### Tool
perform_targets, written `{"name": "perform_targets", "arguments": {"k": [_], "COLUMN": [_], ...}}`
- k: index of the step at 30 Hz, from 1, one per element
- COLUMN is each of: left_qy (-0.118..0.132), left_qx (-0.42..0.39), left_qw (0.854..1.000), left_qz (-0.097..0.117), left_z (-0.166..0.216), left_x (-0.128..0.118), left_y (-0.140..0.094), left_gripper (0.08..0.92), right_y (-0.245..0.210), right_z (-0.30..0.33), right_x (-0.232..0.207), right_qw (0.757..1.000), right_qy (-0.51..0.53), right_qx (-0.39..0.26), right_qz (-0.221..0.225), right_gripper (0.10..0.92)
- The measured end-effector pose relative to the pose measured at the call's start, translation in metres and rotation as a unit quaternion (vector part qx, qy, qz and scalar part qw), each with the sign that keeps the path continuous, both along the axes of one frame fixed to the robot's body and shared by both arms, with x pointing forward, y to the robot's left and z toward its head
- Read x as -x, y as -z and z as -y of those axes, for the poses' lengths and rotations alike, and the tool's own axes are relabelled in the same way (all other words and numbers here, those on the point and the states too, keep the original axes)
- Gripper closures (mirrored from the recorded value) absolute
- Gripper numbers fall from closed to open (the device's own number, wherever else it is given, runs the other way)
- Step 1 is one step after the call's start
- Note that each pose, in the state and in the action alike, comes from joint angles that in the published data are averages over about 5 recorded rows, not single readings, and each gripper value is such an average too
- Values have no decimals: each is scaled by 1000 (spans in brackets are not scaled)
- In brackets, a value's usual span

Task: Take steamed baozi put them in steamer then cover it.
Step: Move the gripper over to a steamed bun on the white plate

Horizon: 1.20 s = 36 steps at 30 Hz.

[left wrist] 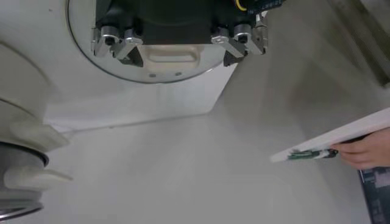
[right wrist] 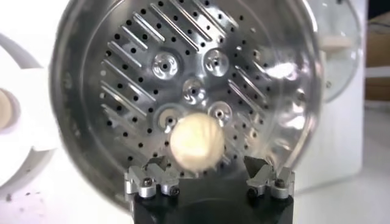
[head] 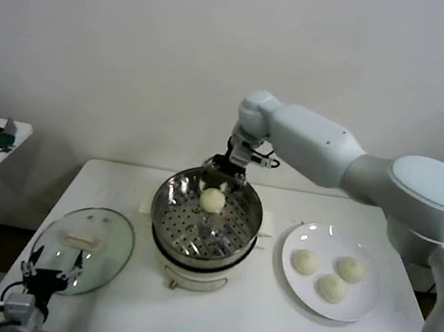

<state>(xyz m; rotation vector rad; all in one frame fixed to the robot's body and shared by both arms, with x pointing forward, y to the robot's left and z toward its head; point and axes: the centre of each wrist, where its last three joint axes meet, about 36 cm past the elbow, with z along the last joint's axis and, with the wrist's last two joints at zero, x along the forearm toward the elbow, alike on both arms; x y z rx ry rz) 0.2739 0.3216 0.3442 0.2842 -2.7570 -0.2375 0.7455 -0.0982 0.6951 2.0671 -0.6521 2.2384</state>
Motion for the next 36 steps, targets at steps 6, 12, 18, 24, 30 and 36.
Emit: {"name": "perform_targets", "arguments": {"k": [6, 12, 18, 24, 30, 36], "left_qy": [3, 4, 5, -2, -8, -12], "left_qx": [-1, 1, 1, 1, 1, -1], "left_qw": [1000, 1000, 1000, 1000, 1000, 1000], "left_qz": [3, 2, 0, -2, -3, -6], "left_z": [0, 0, 0, -2, -4, -7], "left_x": [-2, -4, -4, -1, 3, 8], "left_y": [-2, -1, 1, 1, 2, 3], "left_gripper": [177, 177, 177, 177, 177, 177], "right_y": [-44, -31, 21, 81, 134, 173], "right_z": [89, 180, 237, 251, 245, 231], "right_x": [4, 31, 64, 88, 99, 99], "right_qw": [988, 948, 898, 860, 837, 826], "right_qy": [151, 313, 430, 497, 532, 547], "right_qx": [-7, -13, -13, -7, 1, 9], "right_qz": [-17, -53, -92, -119, -129, -132], "right_gripper": [200, 200, 200, 200, 200, 200]}}
